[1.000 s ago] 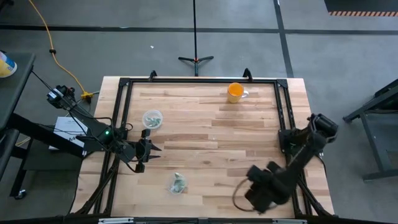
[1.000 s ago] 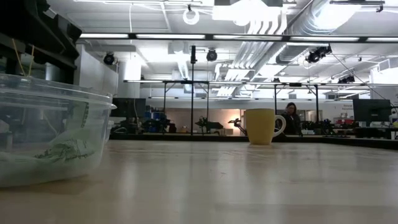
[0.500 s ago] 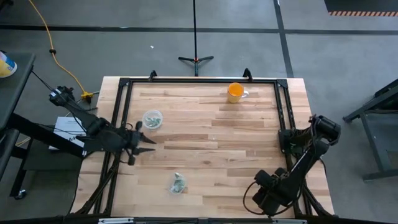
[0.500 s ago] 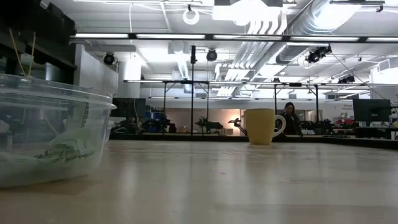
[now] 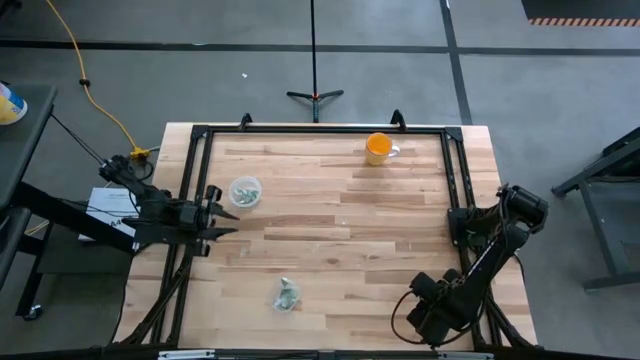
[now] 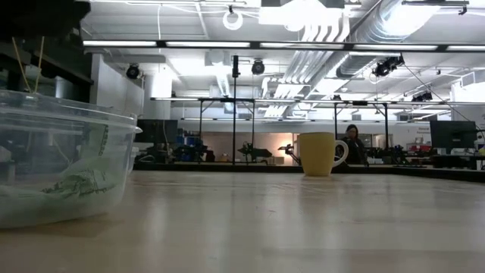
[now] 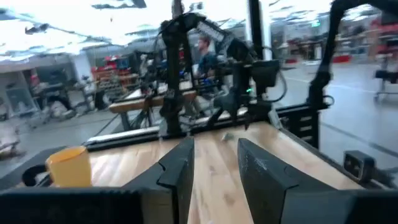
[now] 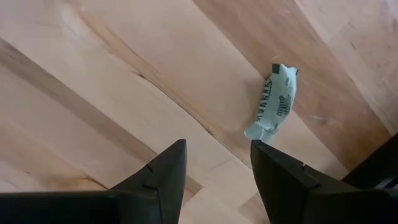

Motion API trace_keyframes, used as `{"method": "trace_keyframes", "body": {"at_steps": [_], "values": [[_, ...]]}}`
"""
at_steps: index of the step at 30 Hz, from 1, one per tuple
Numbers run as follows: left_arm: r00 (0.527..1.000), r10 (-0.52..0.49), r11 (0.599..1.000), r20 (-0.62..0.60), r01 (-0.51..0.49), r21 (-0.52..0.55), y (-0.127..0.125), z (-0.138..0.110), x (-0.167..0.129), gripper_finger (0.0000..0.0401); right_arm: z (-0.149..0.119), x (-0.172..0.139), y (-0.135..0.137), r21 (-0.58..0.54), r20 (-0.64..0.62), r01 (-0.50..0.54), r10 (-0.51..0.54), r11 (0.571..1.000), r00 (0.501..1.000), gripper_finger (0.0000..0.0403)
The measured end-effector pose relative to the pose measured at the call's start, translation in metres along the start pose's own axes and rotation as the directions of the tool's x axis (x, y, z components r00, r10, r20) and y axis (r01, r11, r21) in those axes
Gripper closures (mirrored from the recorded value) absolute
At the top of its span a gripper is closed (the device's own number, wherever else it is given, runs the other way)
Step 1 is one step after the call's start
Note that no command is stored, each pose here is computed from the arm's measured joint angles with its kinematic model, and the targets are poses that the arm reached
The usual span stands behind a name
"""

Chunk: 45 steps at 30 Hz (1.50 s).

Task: Pick and place items into bin
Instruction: Put the stevia packet into the bottom transparent bin

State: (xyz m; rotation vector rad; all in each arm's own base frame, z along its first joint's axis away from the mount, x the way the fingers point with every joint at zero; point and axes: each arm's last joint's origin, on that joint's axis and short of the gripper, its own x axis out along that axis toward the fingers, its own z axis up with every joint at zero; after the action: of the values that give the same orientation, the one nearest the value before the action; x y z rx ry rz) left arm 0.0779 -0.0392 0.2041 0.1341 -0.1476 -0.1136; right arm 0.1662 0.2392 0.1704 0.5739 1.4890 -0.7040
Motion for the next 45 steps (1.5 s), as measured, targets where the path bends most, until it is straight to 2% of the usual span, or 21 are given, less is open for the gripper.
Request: {"method": "trace_keyframes", "body": {"at_steps": [5,12,16,23,30,37,41,45], "values": [[0.997,-0.036,0.999,0.068,0.036,0.009,0.008,0.006,0.003,0.0242,-0.001,0.000,-0.002,-0.006,0.023,0.017,-0.017,1.000,1.000,0.0234],[0.999,0.030,0.999,-0.042,-0.030,-0.010,0.026,-0.009,0.011,0.0242,0.000,0.000,-0.003,-0.018,0.054,0.020,-0.019,1.000,0.998,0.0233],[0.992,-0.041,0.998,-0.123,0.035,-0.051,0.031,-0.020,0.009,0.0242,-0.001,0.000,-0.007,-0.034,0.075,0.054,-0.052,0.998,0.996,0.0233],[0.991,-0.026,0.998,-0.129,0.018,-0.062,0.038,-0.021,0.005,0.0242,0.004,0.002,-0.015,-0.056,0.133,0.126,-0.117,0.991,0.984,0.0233],[0.986,-0.050,0.996,-0.159,0.038,-0.081,0.038,-0.025,0.005,0.0242,0.007,0.035,-0.024,-0.051,0.093,0.094,-0.089,0.994,0.992,0.0233],[0.985,-0.045,0.994,-0.169,0.027,-0.107,0.038,-0.026,0.005,0.0242,0.008,0.046,-0.030,-0.049,0.061,0.049,-0.046,0.998,0.997,0.0235],[0.983,-0.045,0.992,-0.175,0.023,-0.125,0.038,-0.026,0.005,0.0242,0.009,0.042,-0.032,-0.056,0.062,0.024,-0.020,0.998,0.998,0.0263],[0.984,-0.044,0.991,-0.175,0.021,-0.134,0.038,-0.026,0.005,0.0242,0.009,0.037,-0.034,-0.058,0.058,0.000,0.003,0.998,0.998,0.0326]]}}
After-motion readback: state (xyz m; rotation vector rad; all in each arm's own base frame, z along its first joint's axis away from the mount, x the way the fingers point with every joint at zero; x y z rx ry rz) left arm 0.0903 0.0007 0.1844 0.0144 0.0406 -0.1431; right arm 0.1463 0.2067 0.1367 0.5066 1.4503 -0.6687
